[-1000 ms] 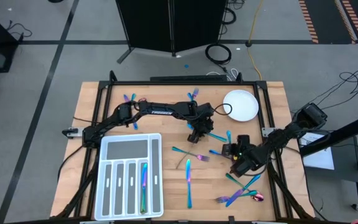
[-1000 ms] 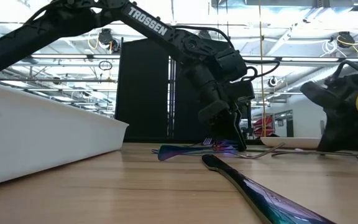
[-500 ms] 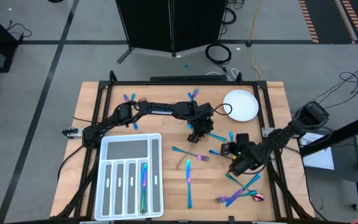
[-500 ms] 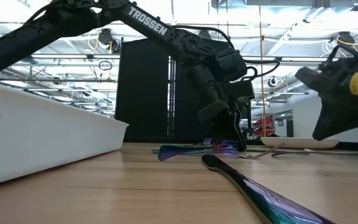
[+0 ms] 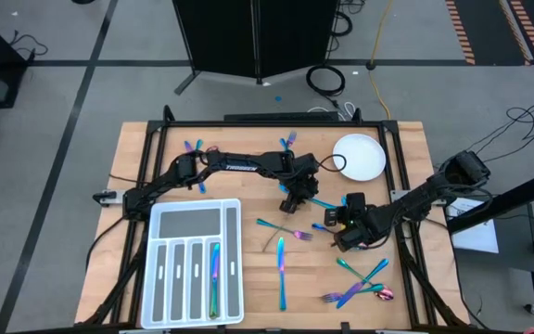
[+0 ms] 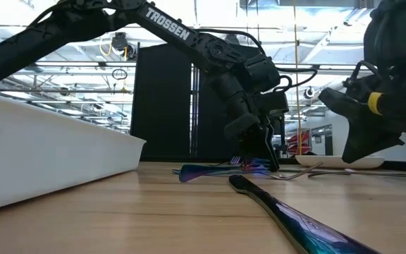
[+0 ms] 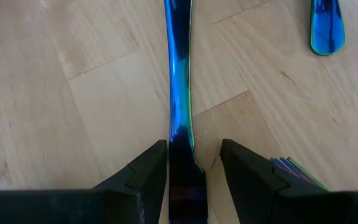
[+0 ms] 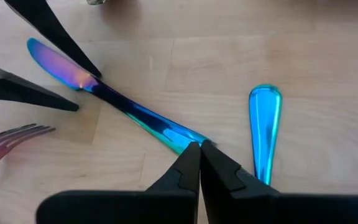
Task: Sort silverware
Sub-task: Put the top right iridescent knife into the cutlery tray
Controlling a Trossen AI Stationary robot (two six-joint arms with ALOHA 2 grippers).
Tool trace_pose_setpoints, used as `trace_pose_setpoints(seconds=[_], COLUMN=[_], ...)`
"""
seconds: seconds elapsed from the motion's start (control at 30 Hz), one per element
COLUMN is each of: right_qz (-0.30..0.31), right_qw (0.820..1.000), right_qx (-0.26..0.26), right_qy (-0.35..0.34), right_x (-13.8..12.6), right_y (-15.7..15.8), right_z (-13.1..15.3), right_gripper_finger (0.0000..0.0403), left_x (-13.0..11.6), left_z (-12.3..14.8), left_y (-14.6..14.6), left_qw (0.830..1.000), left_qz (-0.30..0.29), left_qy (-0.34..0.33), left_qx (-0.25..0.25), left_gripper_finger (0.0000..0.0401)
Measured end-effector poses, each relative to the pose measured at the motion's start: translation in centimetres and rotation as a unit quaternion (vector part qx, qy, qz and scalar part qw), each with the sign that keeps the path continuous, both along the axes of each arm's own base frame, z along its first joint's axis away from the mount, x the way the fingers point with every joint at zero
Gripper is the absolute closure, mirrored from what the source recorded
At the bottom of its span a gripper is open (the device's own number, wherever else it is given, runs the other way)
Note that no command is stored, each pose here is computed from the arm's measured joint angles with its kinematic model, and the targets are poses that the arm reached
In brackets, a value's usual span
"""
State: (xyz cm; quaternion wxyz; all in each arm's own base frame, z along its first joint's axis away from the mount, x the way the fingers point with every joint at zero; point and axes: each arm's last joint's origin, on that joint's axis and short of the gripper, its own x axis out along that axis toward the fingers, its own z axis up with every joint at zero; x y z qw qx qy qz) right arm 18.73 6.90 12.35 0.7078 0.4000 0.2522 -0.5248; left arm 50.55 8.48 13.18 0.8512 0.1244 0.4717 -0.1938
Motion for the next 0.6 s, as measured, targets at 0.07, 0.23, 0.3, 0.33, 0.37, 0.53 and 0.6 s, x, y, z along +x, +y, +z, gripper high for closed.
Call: trace_pose_setpoints(seconds=[0.07, 0.23, 0.3, 0.33, 0.37, 0.53, 0.6], right_qz=[0.0, 0.0, -0.001, -0.001, -0.001, 0.001, 0.001], right_qw=[1.0, 0.999, 0.999, 0.999, 0.999, 0.999, 0.999], right_qx=[0.001, 0.011, 0.01, 0.01, 0.01, 0.023, 0.026], right_qy=[-0.001, -0.032, -0.044, -0.047, -0.047, -0.041, -0.037], right_x=[-0.2, -0.7, -0.9, -1.0, -1.0, -1.1, -1.1], right_y=[-0.1, -0.4, -0.5, -0.5, -0.5, -0.5, -0.5], right_z=[-0.3, -1.6, -1.9, -2.1, -2.1, -2.2, -2.2], right_gripper_finger=[0.0403, 0.0403, 0.0403, 0.0403, 0.0403, 0.0403, 0.0403], left_x=[0.0, 0.0, 0.0, 0.0, 0.0, 0.0, 0.0], left_z=[0.0, 0.0, 0.0, 0.0, 0.0, 0.0, 0.0], left_y=[0.0, 0.0, 0.0, 0.0, 0.0, 0.0, 0.0], left_qw=[1.0, 1.0, 1.0, 1.0, 1.0, 1.0, 1.0], left_qz=[0.0, 0.0, 0.0, 0.0, 0.0, 0.0, 0.0], left_qy=[0.0, 0.0, 0.0, 0.0, 0.0, 0.0, 0.0], left_qx=[0.0, 0.0, 0.0, 0.001, 0.001, 0.001, 0.001], left_gripper_finger=[0.0244, 0.0244, 0.0244, 0.0244, 0.0244, 0.0244, 0.0244])
